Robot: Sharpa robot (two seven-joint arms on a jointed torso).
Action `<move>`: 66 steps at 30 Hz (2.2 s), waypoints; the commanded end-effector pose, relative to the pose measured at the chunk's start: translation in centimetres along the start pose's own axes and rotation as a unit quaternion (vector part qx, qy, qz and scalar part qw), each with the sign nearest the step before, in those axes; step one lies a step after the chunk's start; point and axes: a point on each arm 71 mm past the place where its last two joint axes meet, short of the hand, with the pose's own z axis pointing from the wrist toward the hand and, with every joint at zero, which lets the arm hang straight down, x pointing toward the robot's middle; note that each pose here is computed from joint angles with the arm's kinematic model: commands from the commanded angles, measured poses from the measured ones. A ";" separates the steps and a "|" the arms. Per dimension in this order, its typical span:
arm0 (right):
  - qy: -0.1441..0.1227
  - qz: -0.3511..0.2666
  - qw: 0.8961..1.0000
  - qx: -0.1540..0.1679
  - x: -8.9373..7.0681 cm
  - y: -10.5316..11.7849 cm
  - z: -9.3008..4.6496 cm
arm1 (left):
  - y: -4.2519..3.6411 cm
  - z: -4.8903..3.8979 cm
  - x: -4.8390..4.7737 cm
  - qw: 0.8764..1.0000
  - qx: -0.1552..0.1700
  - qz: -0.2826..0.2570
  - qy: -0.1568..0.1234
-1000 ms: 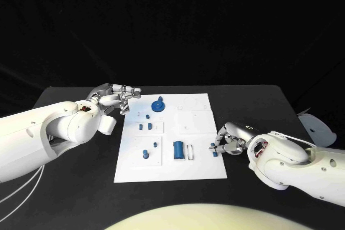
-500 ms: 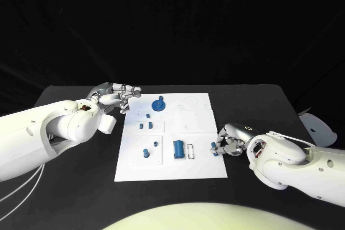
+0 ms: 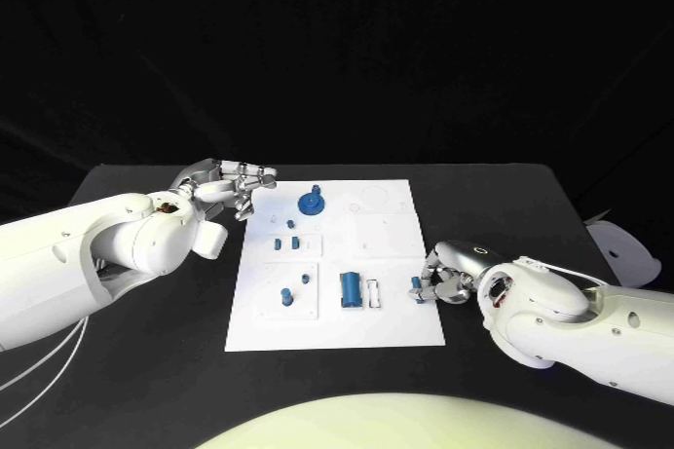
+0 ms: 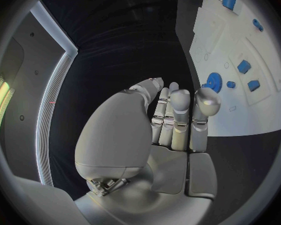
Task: Assemble the parts on the task board
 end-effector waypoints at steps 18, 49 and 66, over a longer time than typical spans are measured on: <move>0.019 -0.073 0.997 -0.008 1.2 1.0 0.4 | -0.13 -0.05 0.27 1.000 0.003 -0.003 0.012; 0.055 -0.018 0.998 0.002 1.8 1.4 0.4 | -0.13 0.11 0.41 1.000 0.004 -0.001 0.012; -0.001 0.150 0.988 -0.038 -0.4 4.2 -0.5 | -0.13 0.15 0.46 1.000 0.004 -0.001 0.013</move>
